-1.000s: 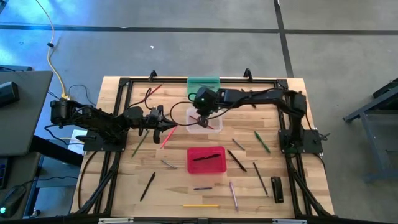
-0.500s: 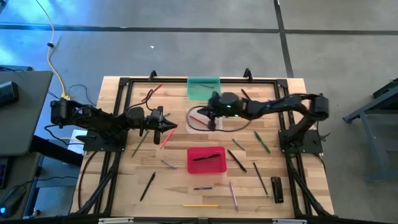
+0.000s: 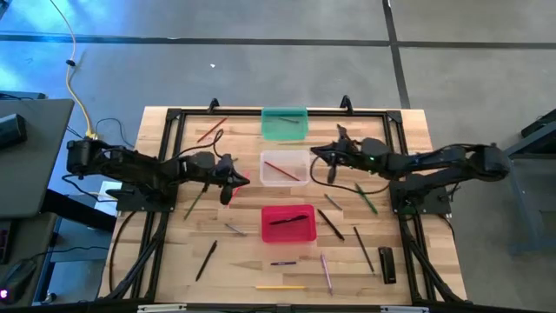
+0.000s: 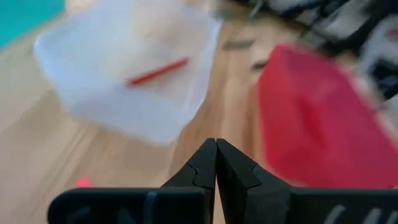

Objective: Sort crayons/erasers/pens/pencils in bins
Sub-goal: Put the left black pen into the red bin

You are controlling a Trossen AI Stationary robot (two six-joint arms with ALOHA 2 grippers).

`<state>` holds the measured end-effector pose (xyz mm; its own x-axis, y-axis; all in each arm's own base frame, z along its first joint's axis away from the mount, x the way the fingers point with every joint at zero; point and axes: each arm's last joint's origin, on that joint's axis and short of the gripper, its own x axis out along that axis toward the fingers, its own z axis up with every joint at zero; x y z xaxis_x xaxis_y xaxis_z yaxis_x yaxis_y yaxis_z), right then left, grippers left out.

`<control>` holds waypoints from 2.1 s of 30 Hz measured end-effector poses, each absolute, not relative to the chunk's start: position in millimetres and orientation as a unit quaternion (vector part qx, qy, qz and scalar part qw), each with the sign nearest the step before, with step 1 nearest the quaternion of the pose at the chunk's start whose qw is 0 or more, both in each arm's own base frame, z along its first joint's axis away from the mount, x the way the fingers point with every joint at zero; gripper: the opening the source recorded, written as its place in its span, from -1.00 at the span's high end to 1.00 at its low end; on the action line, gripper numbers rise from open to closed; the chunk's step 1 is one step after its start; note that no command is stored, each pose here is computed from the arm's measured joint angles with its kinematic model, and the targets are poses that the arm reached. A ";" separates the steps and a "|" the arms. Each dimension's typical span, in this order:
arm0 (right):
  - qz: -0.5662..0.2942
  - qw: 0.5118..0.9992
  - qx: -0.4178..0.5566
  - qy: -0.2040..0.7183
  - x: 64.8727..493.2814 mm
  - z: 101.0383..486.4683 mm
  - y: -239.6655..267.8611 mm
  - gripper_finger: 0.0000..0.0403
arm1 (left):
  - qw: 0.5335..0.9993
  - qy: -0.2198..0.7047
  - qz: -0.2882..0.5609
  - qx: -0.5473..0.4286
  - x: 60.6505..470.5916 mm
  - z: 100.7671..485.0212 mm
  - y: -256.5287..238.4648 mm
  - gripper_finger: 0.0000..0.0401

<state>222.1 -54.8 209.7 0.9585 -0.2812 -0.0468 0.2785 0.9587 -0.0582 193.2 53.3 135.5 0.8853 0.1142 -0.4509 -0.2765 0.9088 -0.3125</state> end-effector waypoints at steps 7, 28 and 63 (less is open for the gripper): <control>-0.147 0.988 -0.033 0.016 200.0 205.4 -49.8 1.00 | 0.901 0.357 0.170 -0.181 200.5 159.3 29.8 1.00; -0.142 0.989 -0.043 0.023 191.8 205.5 -47.4 1.00 | 0.715 0.527 0.260 -0.378 188.5 175.4 -112.5 0.98; -0.141 0.988 -0.055 0.016 191.9 207.3 -47.5 1.00 | 0.648 0.537 0.362 -0.400 199.7 126.9 -154.1 0.52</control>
<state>191.9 -47.5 207.3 0.9597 -0.2807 -0.0160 0.2772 0.9540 -0.1140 199.7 -154.1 126.9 0.1608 0.0402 -0.9862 -0.8995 0.4172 -0.1297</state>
